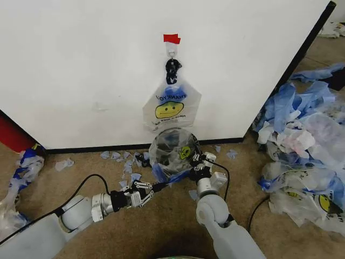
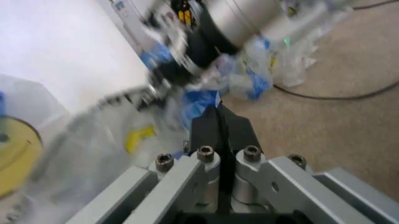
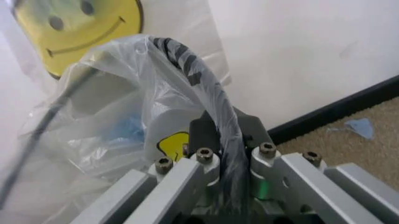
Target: Pick up the garbage bag from the wall and place it over the trash bin.
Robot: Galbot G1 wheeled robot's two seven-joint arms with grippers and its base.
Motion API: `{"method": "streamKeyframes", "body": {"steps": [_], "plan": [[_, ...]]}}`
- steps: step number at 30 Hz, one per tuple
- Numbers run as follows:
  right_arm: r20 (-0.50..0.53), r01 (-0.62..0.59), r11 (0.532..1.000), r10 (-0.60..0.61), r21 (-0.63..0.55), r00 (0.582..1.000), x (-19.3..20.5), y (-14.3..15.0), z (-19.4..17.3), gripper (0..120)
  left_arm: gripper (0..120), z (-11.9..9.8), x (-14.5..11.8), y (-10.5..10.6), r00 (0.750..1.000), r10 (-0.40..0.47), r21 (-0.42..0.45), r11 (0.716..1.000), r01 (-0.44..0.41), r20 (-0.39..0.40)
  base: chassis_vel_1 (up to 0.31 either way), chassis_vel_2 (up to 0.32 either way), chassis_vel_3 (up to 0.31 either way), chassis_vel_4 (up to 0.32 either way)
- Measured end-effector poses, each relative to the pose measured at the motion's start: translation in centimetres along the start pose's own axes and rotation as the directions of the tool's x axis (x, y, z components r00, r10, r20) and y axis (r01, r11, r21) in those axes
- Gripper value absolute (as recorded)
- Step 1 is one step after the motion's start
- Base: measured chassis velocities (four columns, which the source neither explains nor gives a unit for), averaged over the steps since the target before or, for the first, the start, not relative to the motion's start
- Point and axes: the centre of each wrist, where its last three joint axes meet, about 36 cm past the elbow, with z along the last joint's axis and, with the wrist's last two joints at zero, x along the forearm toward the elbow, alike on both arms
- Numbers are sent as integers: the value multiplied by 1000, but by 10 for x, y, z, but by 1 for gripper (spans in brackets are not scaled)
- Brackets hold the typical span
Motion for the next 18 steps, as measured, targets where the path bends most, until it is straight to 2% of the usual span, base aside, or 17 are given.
{"method": "streamKeyframes", "body": {"steps": [8, 18], "plan": [[14, 20, 999, -20, -33, 1000, 9, 7, -19, 0, 0, 23, 8, -18, 1000, 15, 21, 1000, -14, -25, 0, 0, 0, 0], [9, 34, 999, -34, -42, 999, 21, 9, -28, 0, 0, 50, 11, -21, 998, 2, 10, 1000, -1, -58, 0, 0, 0, 0]]}}
